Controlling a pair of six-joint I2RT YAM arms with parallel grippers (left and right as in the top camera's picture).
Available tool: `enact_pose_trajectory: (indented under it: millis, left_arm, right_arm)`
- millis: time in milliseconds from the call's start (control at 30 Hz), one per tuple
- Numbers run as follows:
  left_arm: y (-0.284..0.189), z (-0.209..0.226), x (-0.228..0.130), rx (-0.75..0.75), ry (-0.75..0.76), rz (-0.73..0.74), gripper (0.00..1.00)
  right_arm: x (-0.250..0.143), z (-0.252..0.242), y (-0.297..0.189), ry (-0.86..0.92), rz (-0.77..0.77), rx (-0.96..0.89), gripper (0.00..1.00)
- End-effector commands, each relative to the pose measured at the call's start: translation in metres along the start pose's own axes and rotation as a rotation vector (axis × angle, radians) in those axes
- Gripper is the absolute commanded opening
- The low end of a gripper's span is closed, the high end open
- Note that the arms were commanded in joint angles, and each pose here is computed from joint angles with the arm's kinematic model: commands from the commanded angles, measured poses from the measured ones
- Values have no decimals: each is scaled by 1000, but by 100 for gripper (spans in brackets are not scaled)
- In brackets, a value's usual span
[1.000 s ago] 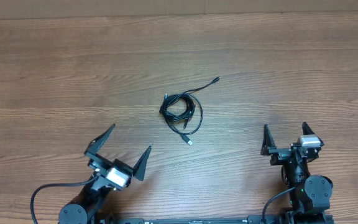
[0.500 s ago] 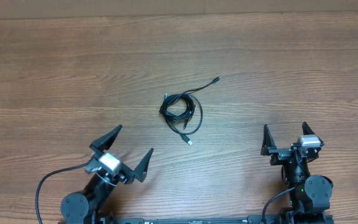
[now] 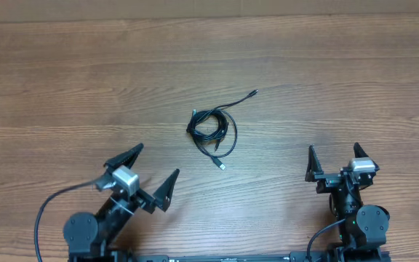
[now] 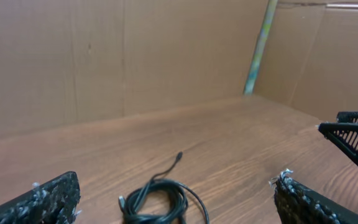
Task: Untangle cables
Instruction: 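Raise the left gripper and open it toward the black cable coil, then move the open left gripper forward over the black cable coil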
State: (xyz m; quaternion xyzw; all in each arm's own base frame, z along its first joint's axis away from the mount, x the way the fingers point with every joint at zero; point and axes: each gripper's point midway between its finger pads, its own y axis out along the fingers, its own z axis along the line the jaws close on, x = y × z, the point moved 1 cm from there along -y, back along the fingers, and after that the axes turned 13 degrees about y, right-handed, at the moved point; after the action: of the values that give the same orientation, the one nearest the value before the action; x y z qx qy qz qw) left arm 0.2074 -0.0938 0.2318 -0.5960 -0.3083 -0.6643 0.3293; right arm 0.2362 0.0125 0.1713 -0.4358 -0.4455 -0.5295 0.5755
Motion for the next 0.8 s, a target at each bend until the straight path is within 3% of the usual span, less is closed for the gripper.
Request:
enact_pose_trajectory:
  millis: [0,200,533,767]
  left_arm:
    - [6,2,9,-27,-36,26,100]
    - [21,9,3,-64,-98,134,100]
    - [39,22,-22,-112,-255,435,100]
    - [42,4,-27,-244,-349,456,99]
  right_arm:
    - [-1,-1,0,-11,-7,1,100]
    - [-1,-1,0,-11,-7,1,100]
    - [-1,-1,0,-11,-7,0,100]
    - [-1,-1,0,-11,-7,0,100]
